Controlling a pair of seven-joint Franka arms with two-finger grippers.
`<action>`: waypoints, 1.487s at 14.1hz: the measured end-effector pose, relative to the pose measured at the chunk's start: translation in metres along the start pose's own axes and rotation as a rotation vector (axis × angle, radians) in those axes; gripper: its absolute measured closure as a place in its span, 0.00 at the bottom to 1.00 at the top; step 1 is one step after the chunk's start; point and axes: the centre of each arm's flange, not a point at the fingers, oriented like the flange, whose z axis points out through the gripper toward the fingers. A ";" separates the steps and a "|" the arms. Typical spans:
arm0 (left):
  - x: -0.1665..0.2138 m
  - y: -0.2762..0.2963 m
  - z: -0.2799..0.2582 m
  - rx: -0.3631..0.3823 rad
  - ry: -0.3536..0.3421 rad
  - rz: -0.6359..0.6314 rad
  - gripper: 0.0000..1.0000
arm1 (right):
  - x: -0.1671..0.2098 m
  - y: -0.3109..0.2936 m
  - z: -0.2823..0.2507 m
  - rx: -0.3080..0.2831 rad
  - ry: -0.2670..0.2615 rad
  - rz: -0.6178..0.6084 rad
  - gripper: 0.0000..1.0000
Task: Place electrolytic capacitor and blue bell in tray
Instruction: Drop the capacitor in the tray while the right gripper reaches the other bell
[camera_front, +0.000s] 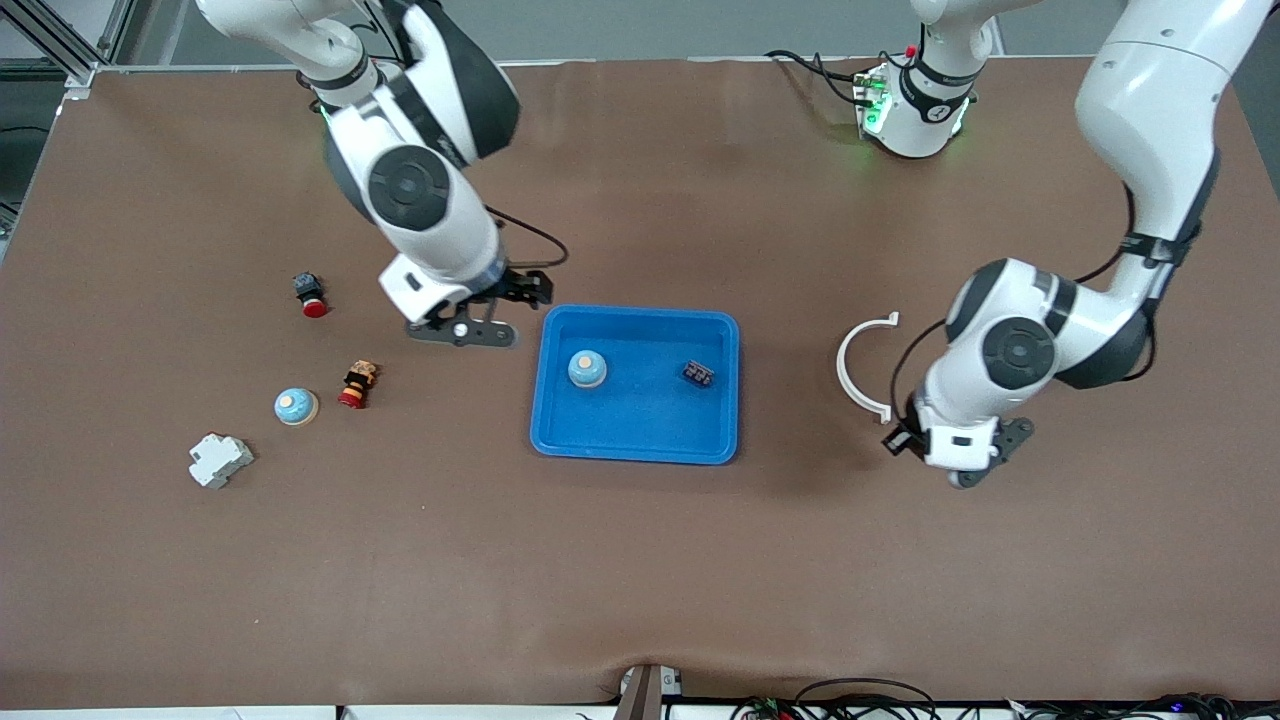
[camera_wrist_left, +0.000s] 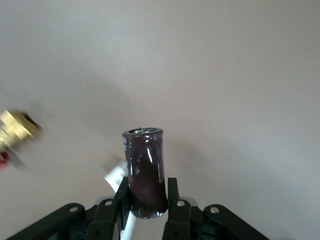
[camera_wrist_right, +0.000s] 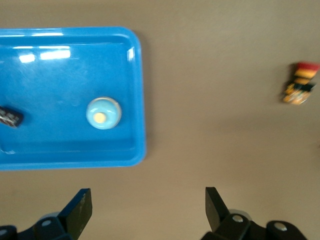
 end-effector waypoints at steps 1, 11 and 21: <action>-0.016 0.015 -0.002 -0.011 -0.001 -0.026 0.68 | 0.002 0.024 -0.006 0.001 0.005 -0.033 0.00; -0.170 0.127 -0.004 -0.077 -0.055 -0.275 0.68 | 0.040 0.249 0.021 0.031 0.083 -0.348 0.00; -0.209 0.157 0.053 -0.116 -0.157 -0.503 0.68 | 0.095 0.350 0.105 0.015 0.143 -0.533 0.00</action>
